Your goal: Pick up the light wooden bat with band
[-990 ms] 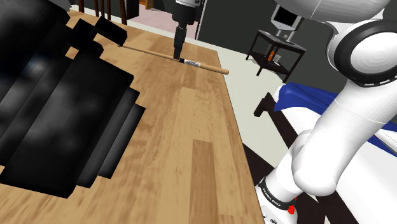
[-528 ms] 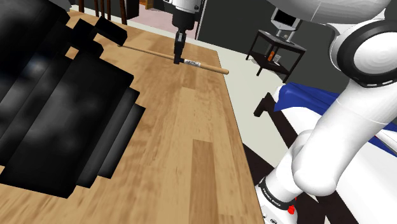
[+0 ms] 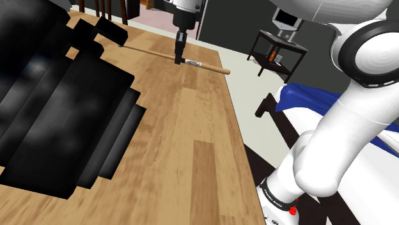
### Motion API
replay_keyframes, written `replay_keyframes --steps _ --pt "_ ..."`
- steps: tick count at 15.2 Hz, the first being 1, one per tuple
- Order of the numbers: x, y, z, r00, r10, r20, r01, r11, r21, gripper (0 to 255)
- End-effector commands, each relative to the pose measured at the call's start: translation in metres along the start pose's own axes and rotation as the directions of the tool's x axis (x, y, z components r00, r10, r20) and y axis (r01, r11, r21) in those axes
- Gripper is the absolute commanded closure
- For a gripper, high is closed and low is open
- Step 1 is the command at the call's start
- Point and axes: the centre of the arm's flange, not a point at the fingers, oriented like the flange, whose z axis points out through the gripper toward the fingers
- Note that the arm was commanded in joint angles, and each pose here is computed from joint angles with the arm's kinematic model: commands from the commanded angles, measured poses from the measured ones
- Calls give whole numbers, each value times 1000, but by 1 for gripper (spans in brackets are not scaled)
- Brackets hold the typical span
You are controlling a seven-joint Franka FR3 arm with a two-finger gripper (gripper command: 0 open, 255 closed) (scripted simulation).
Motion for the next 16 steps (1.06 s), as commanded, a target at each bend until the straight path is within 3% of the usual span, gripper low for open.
replay_keyframes --steps 1,16 --pt "0 -1 -7 1000 -1 1 1 1000 1 255" --pt "-1 -1 -76 1000 -1 1 1 1000 1 255"
